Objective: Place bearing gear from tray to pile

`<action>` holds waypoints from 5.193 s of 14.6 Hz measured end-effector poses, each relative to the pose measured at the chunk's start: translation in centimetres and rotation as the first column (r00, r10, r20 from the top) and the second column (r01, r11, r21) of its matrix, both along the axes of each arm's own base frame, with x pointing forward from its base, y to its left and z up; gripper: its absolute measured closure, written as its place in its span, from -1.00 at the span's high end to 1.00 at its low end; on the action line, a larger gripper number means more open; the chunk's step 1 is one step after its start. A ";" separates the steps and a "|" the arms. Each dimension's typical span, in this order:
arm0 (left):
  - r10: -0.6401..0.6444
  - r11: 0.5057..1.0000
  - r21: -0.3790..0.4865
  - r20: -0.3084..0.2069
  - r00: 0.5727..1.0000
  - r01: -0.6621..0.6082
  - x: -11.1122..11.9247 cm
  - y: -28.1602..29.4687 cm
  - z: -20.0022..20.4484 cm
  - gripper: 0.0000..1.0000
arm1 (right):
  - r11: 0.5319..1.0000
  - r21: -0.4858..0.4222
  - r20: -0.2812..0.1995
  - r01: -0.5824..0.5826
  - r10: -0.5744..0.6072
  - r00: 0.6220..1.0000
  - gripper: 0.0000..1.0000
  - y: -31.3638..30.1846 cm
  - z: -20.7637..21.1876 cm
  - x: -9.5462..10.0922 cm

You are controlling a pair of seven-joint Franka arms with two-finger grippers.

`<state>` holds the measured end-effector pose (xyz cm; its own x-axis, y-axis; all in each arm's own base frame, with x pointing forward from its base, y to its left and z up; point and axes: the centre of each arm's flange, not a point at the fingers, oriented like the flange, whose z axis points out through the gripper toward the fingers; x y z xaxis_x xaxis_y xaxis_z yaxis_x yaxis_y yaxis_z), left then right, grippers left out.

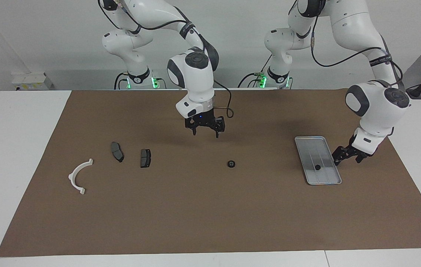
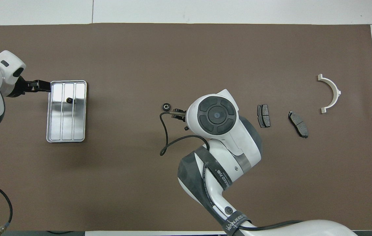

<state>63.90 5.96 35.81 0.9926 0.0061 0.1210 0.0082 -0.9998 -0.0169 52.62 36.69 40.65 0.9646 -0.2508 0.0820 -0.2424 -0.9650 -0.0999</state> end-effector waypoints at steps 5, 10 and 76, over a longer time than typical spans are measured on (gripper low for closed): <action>-0.027 1.000 -0.006 -0.008 1.000 0.027 0.3 -4.2 -1.5 1.00 | 1.000 -0.019 -0.021 0.015 -0.016 1.000 1.00 4.0 -1.8 0.6; -0.045 0.999 -0.010 -0.038 0.998 0.045 -0.7 -7.3 -3.2 1.00 | 0.994 -0.068 -0.020 0.085 -0.086 0.996 1.00 8.7 -5.6 1.5; 0.217 0.971 -0.099 -0.025 0.976 -0.218 -5.1 -35.4 3.9 -0.52 | 0.918 -0.147 -0.162 -0.368 0.345 0.925 -0.30 -20.5 4.7 16.8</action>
<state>58.82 -29.39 39.72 0.9677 0.2335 0.0950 0.2262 -0.9707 0.0815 69.43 16.15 45.33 0.9922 0.1182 -0.0395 0.1212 -0.9891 0.0840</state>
